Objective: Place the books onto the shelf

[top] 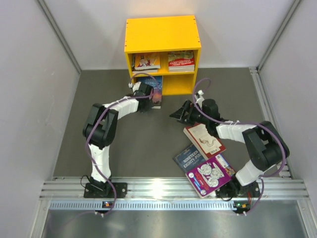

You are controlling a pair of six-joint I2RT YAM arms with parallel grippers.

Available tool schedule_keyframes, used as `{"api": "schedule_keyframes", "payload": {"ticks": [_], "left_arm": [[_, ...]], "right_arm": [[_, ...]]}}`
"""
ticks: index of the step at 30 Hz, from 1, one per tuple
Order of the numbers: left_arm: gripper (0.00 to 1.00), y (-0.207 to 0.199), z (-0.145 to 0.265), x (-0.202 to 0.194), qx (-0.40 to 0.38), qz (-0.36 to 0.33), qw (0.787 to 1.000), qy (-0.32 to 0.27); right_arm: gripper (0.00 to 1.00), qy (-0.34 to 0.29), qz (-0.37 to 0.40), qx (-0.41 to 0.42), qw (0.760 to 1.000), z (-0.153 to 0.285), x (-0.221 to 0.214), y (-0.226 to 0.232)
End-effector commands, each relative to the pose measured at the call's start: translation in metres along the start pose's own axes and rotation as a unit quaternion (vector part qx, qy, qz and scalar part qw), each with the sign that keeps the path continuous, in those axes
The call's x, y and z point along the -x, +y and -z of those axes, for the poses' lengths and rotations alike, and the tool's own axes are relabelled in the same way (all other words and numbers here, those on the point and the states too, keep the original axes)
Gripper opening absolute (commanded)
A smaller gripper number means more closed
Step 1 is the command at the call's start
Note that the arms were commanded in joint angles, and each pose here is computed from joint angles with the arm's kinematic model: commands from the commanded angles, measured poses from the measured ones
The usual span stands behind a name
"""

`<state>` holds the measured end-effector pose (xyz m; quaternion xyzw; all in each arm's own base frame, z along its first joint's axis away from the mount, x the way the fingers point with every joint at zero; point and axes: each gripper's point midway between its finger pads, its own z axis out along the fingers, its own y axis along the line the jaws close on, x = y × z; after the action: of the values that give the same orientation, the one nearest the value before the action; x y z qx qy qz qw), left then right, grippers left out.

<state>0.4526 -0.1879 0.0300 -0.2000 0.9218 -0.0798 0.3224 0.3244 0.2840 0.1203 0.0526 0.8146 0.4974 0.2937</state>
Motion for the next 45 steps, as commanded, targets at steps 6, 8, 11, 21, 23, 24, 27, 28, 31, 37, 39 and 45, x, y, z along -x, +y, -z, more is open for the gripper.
{"api": "schedule_keyframes", "payload": {"ticks": [6, 8, 11, 21, 23, 24, 27, 28, 31, 37, 39, 45], "left_arm": [[0.09, -0.021, 0.007, 0.079, -0.013, 0.071, 0.993, -0.098], [0.09, -0.027, 0.010, 0.086, -0.024, 0.081, 0.991, -0.105], [0.09, -0.040, 0.013, 0.097, -0.042, 0.094, 0.988, -0.113], [0.04, -0.059, 0.015, 0.094, -0.078, 0.131, 0.984, -0.093], [0.03, -0.070, 0.041, 0.108, -0.115, 0.136, 0.976, -0.123], [0.04, -0.059, 0.041, 0.098, -0.108, 0.129, 0.978, -0.123], [0.03, -0.057, 0.072, 0.106, -0.128, 0.121, 0.973, -0.147], [0.03, -0.058, 0.089, 0.112, -0.140, 0.113, 0.971, -0.158], [0.07, -0.072, 0.115, 0.109, -0.196, 0.072, 0.965, -0.160], [0.06, -0.091, 0.110, 0.068, -0.238, -0.030, 0.965, -0.106], [0.00, -0.100, 0.100, 0.046, -0.266, -0.051, 0.961, -0.062], [0.00, -0.100, 0.051, -0.007, -0.213, -0.113, 0.970, -0.004]], "right_arm": [[0.80, -0.012, 0.039, 0.020, 0.999, 0.012, 0.005, 0.014], [0.80, -0.012, 0.039, 0.017, 0.999, 0.013, 0.004, 0.013], [0.80, -0.010, 0.039, 0.015, 0.999, 0.014, 0.002, 0.010], [0.79, -0.024, 0.035, -0.010, 0.999, 0.000, 0.016, 0.003], [0.79, -0.032, 0.038, -0.008, 0.999, -0.004, 0.024, 0.006], [0.79, -0.031, 0.036, -0.010, 0.999, -0.006, 0.025, 0.004], [0.78, -0.032, 0.035, -0.007, 0.999, -0.009, 0.029, 0.005], [0.79, -0.032, 0.036, -0.007, 0.999, -0.009, 0.029, 0.005], [0.78, -0.031, 0.034, -0.011, 0.999, -0.006, 0.025, 0.000], [0.78, -0.026, 0.027, -0.023, 0.999, 0.004, 0.015, -0.012], [0.78, -0.031, 0.030, -0.025, 0.999, 0.009, 0.017, -0.013], [0.78, -0.034, 0.036, -0.040, 0.998, 0.030, 0.018, -0.022]]}}
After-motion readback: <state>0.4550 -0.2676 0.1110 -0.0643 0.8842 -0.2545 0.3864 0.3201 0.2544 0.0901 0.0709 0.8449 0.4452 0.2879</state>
